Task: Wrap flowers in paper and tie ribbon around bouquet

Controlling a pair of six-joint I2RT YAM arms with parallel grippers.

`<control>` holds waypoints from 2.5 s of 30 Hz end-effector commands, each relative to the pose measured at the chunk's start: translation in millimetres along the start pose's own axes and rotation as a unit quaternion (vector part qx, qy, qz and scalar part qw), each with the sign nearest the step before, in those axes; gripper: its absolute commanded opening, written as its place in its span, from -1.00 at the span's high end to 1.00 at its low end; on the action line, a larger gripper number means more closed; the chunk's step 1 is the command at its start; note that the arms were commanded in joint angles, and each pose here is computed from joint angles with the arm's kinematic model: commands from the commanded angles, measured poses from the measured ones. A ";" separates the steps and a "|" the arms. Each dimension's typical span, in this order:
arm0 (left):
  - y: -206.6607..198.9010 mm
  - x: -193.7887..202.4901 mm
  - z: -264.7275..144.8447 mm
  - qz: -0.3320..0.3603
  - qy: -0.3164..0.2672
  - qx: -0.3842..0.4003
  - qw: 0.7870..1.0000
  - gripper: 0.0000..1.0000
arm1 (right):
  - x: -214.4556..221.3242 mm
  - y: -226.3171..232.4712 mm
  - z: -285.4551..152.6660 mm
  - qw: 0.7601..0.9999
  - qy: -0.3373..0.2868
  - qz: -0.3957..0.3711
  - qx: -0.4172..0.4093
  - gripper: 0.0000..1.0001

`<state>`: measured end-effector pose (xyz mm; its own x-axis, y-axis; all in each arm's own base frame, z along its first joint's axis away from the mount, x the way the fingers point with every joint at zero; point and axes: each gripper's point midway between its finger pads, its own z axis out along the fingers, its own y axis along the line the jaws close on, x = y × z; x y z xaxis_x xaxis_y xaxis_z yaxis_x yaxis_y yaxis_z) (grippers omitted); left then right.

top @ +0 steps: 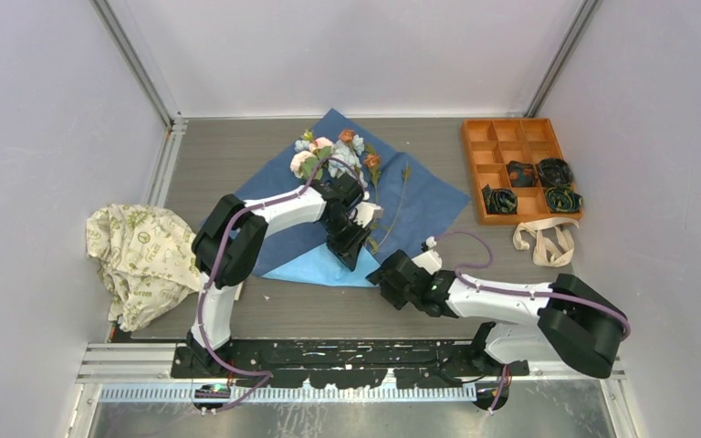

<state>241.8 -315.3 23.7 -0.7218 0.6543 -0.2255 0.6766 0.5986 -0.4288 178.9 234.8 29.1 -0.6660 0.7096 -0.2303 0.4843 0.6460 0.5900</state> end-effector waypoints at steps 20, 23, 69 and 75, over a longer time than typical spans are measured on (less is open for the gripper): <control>46.5 -3.1 -5.8 -0.044 -0.024 -0.020 0.999 0.45 | -53.6 25.8 11.7 0.938 -0.167 -0.290 0.090 0.98; 55.7 -0.8 -5.2 -0.053 -0.026 -0.020 0.998 0.45 | -54.1 43.3 -1.4 0.906 -0.195 -0.363 0.093 0.98; 109.3 -19.6 -245.4 -0.259 -0.382 0.008 0.887 -0.99 | 64.5 83.4 69.6 0.400 -0.045 -0.904 0.143 0.98; 114.3 -51.3 -221.9 -0.262 -0.354 -0.029 0.897 -0.99 | 61.6 87.2 67.1 0.391 -0.050 -0.907 0.149 0.98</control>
<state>351.7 -179.5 170.4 -0.8930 -0.1124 -0.4357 0.2262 0.7249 -0.6506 222.5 344.8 19.6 -0.0663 -0.9939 -0.0884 -0.6537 0.1102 -0.7487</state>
